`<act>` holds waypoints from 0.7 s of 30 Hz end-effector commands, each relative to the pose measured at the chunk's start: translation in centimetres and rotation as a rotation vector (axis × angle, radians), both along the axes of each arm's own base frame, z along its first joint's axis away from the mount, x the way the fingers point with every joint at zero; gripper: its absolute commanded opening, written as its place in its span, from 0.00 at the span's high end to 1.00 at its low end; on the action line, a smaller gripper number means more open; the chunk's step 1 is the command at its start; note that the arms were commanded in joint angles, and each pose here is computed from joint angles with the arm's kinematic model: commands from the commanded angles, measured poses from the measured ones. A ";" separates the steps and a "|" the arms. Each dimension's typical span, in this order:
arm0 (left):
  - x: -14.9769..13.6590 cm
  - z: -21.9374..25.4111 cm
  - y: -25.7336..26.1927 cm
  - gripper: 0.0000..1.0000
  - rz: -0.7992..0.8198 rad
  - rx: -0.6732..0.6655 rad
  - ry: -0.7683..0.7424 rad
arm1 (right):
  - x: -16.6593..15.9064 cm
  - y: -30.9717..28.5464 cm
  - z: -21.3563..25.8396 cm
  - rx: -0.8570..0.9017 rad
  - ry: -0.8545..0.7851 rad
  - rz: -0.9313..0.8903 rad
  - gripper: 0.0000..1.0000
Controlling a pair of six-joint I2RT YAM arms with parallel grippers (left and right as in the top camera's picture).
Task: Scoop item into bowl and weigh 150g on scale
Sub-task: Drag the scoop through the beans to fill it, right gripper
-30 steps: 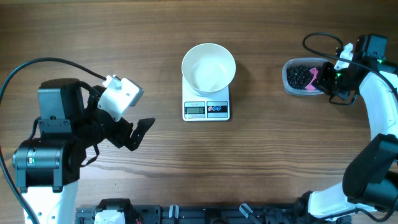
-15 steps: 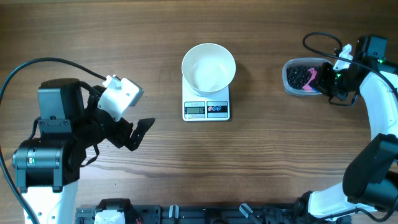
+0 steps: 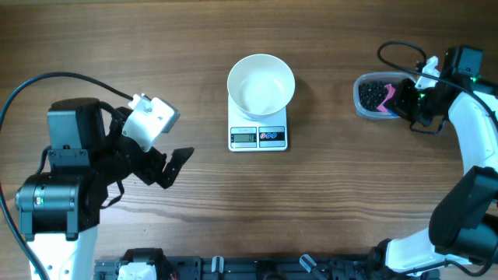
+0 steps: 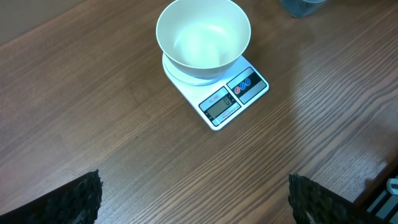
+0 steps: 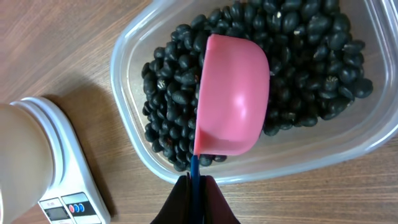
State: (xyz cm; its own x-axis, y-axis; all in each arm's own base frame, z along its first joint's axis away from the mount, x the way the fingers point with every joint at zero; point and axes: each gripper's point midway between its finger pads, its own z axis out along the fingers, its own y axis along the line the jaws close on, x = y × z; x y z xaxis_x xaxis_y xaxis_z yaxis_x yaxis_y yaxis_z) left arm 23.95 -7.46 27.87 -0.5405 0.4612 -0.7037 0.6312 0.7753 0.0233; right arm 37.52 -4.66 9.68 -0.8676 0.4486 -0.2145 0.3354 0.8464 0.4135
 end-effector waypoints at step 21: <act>0.1 0.8 -0.2 0.00 -0.020 -0.007 -0.028 | -0.3 2.4 -1.2 0.261 0.007 0.024 0.96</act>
